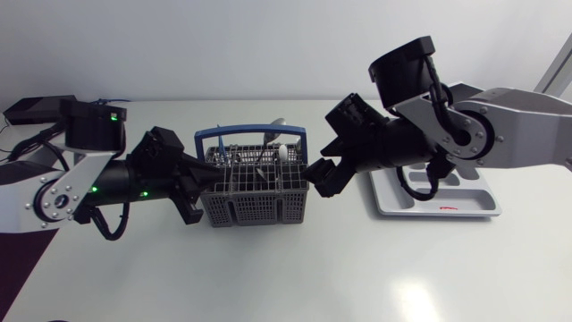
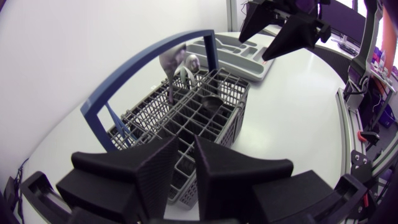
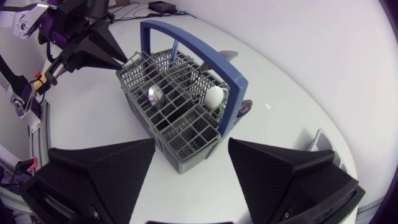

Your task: Unload the cutlery basket into the drawer organizer.

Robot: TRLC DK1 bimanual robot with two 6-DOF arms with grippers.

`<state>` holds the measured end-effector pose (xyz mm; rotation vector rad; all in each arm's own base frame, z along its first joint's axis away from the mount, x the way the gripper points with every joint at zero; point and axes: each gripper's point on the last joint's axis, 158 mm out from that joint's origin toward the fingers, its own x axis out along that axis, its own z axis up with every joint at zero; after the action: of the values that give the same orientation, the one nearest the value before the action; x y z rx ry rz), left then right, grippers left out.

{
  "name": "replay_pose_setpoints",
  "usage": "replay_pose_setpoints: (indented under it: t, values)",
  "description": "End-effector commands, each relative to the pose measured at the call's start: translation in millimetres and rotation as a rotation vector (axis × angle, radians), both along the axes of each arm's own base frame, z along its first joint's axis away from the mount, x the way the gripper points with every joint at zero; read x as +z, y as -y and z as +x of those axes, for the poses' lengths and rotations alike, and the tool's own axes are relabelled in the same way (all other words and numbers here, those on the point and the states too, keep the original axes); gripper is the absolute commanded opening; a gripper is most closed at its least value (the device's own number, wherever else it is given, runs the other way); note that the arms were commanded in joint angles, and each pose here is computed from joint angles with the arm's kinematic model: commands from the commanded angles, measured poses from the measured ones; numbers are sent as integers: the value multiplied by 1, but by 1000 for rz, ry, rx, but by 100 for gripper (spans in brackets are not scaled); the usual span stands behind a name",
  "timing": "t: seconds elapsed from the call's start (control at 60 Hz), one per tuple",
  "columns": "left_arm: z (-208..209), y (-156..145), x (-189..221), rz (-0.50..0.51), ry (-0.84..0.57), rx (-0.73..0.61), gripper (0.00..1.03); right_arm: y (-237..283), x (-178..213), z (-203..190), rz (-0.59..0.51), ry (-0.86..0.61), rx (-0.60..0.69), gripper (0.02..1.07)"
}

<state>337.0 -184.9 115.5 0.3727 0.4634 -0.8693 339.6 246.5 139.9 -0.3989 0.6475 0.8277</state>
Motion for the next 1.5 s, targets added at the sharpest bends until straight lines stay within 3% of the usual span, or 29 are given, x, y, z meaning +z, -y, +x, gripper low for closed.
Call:
replay_pose_setpoints:
  t: [0.0,0.25,0.633,0.817,0.917,1.017,1.217,1.483]
  values:
    - [4,1,-18,19,-27,-10,29,1,-10,-8,-2,-25,-9,87]
    - [10,0,-41,49,-81,4,25,-12,-15,-17,-9,-13,3,88]
    - [-2,10,-18,12,-42,-13,26,-48,-14,-28,-60,97,32,88]
    - [-16,21,-4,6,19,-86,56,-46,-16,-27,-68,101,30,88]
    - [-23,30,6,50,113,-163,74,-39,-16,-30,-71,105,25,88]
    - [-25,35,14,108,214,-232,84,-33,-20,-35,-81,101,28,88]
    - [-28,46,19,261,404,-371,87,-24,-21,-44,-85,113,41,88]
    - [-25,53,8,513,557,-557,90,-17,-18,-48,-89,130,52,88]
